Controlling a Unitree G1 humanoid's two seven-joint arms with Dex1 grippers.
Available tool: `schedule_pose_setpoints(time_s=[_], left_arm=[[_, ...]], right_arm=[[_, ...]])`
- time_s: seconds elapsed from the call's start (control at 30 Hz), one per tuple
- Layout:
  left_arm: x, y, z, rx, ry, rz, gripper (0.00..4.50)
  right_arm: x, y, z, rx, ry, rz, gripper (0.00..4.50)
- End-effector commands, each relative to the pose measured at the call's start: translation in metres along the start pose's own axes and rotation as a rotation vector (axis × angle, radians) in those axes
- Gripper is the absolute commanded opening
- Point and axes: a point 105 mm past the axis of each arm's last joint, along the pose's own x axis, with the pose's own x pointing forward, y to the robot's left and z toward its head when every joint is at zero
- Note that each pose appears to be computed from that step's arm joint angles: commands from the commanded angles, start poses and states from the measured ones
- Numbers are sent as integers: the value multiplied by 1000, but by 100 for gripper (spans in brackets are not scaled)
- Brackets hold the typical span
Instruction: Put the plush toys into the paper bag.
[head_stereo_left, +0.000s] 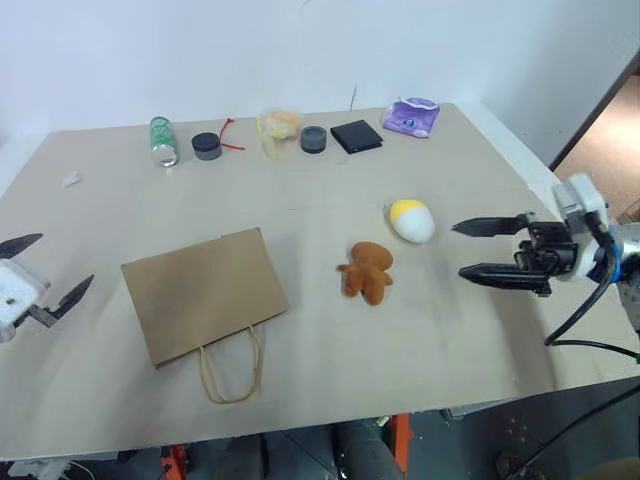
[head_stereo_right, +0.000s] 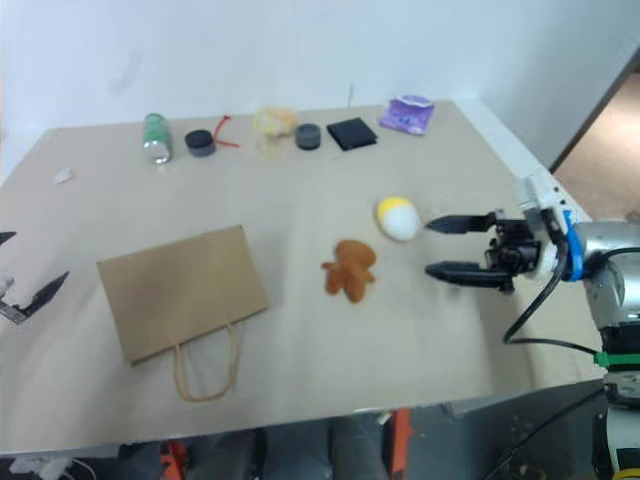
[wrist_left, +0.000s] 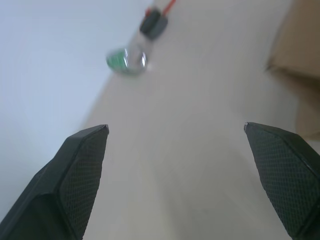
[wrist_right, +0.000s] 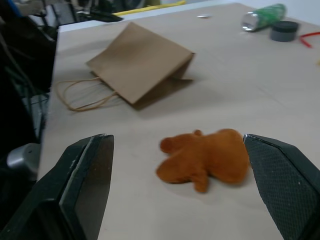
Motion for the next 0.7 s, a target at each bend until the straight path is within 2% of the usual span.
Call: schedule_pose_setpoints(time_s=[0.03,0.23,0.33,0.57,0.7], left_arm=[[-15,-9,37,176,-170,46,450],[-30,-66,58,163,-352,-103,450],[-35,-90,69,120,-438,-252,450],[-45,-108,83,85,-556,-410,450],[-44,-112,88,81,-587,-431,450]], right_arm=[[10,6,18,-96,1,94,447],[26,6,9,-133,54,143,447],[31,0,5,-155,78,141,447],[34,0,7,-183,84,153,447],[34,4,8,-193,79,160,447]])
